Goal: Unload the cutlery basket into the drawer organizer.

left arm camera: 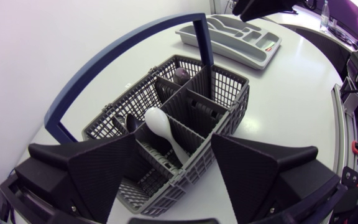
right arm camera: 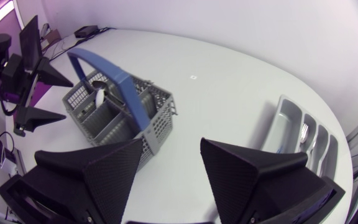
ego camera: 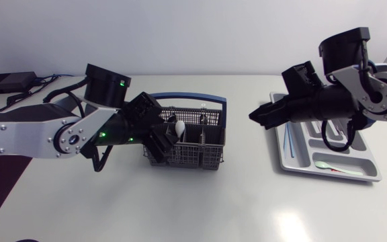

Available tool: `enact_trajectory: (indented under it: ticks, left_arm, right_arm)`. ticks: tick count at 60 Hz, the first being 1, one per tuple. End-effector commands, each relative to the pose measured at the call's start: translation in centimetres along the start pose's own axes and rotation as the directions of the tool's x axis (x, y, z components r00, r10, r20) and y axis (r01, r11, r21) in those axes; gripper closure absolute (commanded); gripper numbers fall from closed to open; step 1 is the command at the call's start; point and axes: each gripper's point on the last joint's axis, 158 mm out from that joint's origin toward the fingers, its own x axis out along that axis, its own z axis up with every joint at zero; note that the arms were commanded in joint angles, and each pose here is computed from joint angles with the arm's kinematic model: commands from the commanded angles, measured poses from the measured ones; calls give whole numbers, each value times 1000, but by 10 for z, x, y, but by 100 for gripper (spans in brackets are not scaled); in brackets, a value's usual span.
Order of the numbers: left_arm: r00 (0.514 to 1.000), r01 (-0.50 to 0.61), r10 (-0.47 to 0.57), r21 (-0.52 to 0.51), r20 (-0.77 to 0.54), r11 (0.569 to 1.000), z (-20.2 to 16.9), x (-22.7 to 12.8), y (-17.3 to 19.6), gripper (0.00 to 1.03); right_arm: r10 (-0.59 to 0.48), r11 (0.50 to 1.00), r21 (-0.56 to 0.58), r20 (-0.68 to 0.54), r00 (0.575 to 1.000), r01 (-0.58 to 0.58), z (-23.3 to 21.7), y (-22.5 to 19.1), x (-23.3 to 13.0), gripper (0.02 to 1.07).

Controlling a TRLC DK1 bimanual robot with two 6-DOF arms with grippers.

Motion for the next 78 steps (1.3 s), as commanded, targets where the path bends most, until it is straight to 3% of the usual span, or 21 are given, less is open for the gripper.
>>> enact_trajectory:
  ticks: [1,23,53,78]
  left_arm:
    - [1000,-7,7,18,8,1000,2,7,0,18]
    - [999,-44,44,6,1,999,-9,1,15,18]
    - [998,-62,62,5,-22,998,-29,-2,22,18]
    - [997,-71,71,5,-37,997,-44,-4,24,17]
  right_arm:
    - [47,999,18,-16,999,-46,-12,21,1,38]
    - [167,978,-133,32,985,-162,4,111,10,38]
    - [183,977,-111,-17,983,-184,12,150,81,38]
    - [116,984,-134,-7,993,-116,15,159,121,39]
